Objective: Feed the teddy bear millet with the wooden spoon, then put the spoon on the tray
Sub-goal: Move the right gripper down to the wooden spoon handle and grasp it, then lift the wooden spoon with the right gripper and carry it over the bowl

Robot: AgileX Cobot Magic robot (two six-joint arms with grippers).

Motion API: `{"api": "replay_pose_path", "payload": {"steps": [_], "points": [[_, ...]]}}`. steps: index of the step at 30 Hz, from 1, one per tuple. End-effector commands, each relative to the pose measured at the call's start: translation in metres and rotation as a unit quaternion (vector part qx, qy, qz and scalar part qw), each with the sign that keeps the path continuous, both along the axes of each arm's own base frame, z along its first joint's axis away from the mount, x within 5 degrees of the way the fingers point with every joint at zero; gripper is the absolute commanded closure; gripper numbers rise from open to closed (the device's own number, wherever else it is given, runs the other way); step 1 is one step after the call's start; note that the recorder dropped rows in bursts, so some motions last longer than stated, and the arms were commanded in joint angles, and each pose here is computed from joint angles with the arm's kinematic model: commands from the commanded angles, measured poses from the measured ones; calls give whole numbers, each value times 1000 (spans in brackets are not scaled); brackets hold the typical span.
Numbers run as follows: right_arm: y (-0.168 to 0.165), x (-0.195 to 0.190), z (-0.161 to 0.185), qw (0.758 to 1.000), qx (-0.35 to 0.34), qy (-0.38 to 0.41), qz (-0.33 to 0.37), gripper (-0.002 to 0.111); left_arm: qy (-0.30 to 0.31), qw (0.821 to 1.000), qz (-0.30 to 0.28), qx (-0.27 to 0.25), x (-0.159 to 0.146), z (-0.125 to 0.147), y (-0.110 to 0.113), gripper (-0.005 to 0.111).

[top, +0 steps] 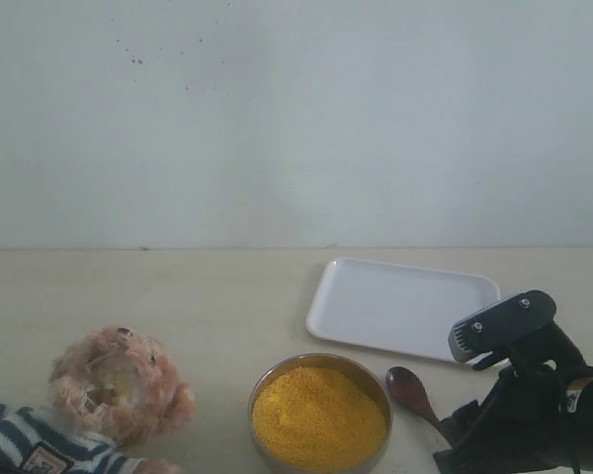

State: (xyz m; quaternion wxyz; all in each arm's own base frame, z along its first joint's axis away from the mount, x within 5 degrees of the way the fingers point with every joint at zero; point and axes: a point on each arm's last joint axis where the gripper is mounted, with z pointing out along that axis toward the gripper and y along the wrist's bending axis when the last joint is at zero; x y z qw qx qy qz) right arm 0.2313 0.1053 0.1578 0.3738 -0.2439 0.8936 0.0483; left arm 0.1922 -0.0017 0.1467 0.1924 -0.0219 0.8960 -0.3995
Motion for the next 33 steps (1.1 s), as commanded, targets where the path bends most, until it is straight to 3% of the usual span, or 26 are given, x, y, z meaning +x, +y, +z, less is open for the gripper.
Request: {"api": "replay_pose_path", "payload": {"steps": [1, 7, 18, 20, 25, 33], "points": [[1, 2, -15, 1000, -24, 8, 15, 50, -3, 1000, -2, -8, 0, 1, -1, 103], [2, 9, -48, 998, -49, 31, 13, 50, -3, 1000, -2, -8, 0, 1, -1, 103], [1, 11, -69, 997, -64, 49, 13, 51, -4, 1000, -3, -8, 0, 1, -1, 103], [1, 9, -71, 996, -67, 62, 15, 60, -4, 1000, -3, -8, 0, 1, -1, 103], [0, 5, -69, 995, -61, 83, 3, 106, -4, 1000, -3, -8, 0, 1, -1, 103], [0, -2, -22, 998, -28, 48, 9, 106, -5, 1000, -4, -7, 0, 1, -1, 103]]}}
